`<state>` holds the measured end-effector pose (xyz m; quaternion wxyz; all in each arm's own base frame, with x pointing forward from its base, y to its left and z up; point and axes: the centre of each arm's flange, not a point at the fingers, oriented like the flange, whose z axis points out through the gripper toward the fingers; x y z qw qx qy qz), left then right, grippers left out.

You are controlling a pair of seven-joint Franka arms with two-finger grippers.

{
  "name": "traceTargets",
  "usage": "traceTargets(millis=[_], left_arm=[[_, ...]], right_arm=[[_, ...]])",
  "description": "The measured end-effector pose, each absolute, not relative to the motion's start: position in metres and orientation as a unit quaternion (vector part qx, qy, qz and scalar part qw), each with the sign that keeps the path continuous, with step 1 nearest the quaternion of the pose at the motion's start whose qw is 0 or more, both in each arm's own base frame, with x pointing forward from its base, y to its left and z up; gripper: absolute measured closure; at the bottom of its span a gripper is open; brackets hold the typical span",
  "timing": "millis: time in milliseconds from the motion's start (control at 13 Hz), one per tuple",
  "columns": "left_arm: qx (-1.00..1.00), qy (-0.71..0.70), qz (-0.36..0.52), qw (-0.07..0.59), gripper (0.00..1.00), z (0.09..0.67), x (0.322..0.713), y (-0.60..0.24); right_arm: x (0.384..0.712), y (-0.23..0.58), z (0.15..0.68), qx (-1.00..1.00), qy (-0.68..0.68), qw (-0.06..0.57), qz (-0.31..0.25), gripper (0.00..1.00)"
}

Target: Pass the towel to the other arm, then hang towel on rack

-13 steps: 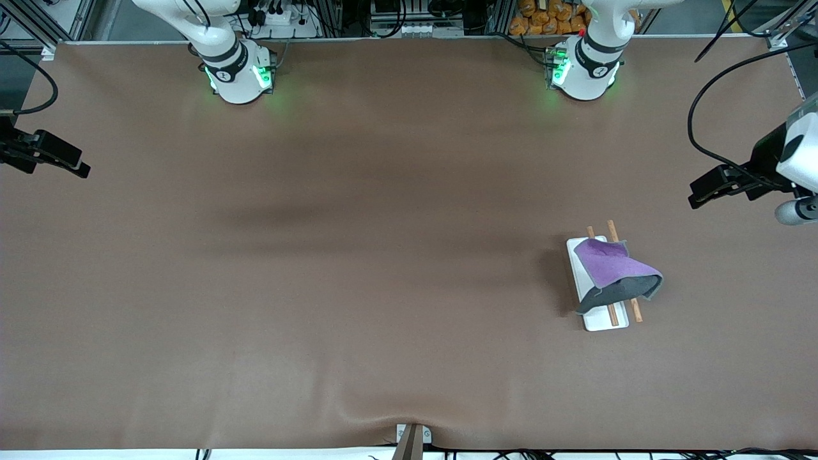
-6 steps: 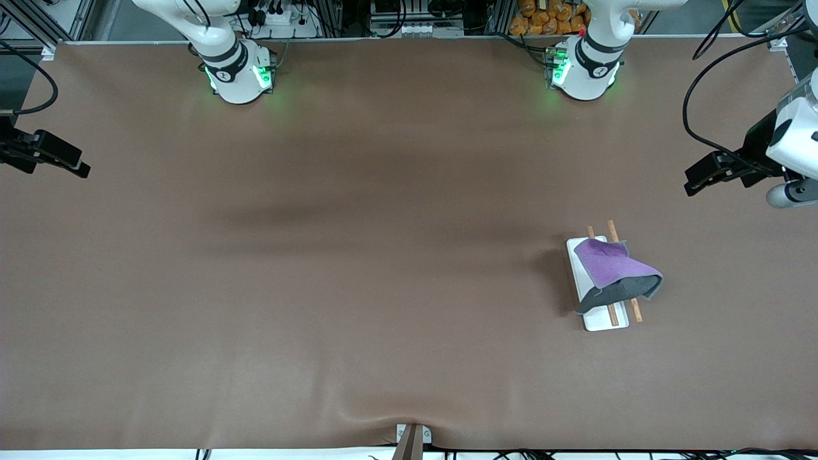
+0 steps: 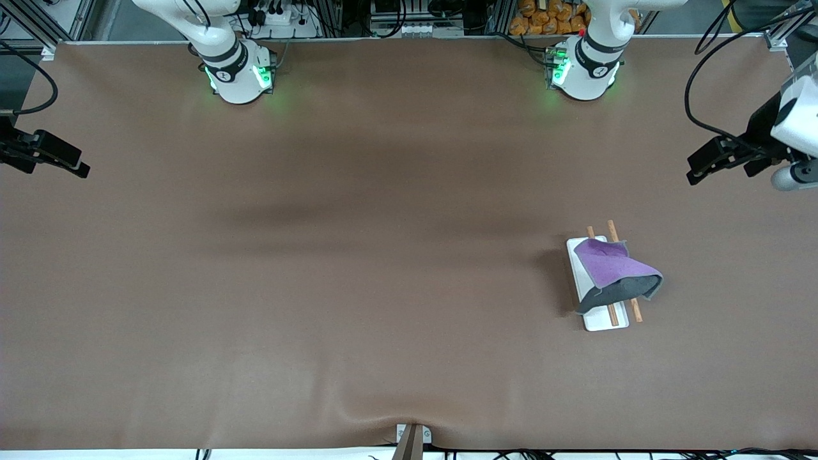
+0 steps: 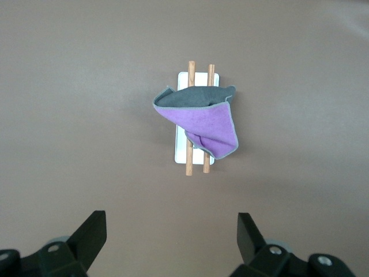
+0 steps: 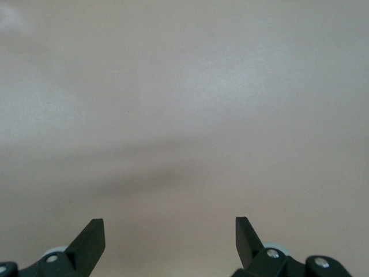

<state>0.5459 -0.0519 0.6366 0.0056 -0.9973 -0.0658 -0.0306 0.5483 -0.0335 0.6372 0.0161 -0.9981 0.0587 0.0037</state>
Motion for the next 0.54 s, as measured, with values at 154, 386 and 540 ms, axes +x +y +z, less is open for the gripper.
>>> traceTargets(millis=[154,386,540], left_arm=[[-0.998,-0.06,-0.035,0.005,0.0,0.646,0.533,-0.052],[-0.998,-0.046,-0.032,0.006,0.0,0.658,0.518,-0.05],[-0.999,-0.046,-0.024,0.007,0.0,0.66,0.514,-0.05]], right_arm=[[0.548,-0.034,0.638,-0.998,0.059,0.015,0.003,0.0],[0.548,-0.035,0.638,-0.998,0.059,0.011,0.003,0.0],[0.548,-0.035,0.639,-0.998,0.059,0.011,0.003,0.0]])
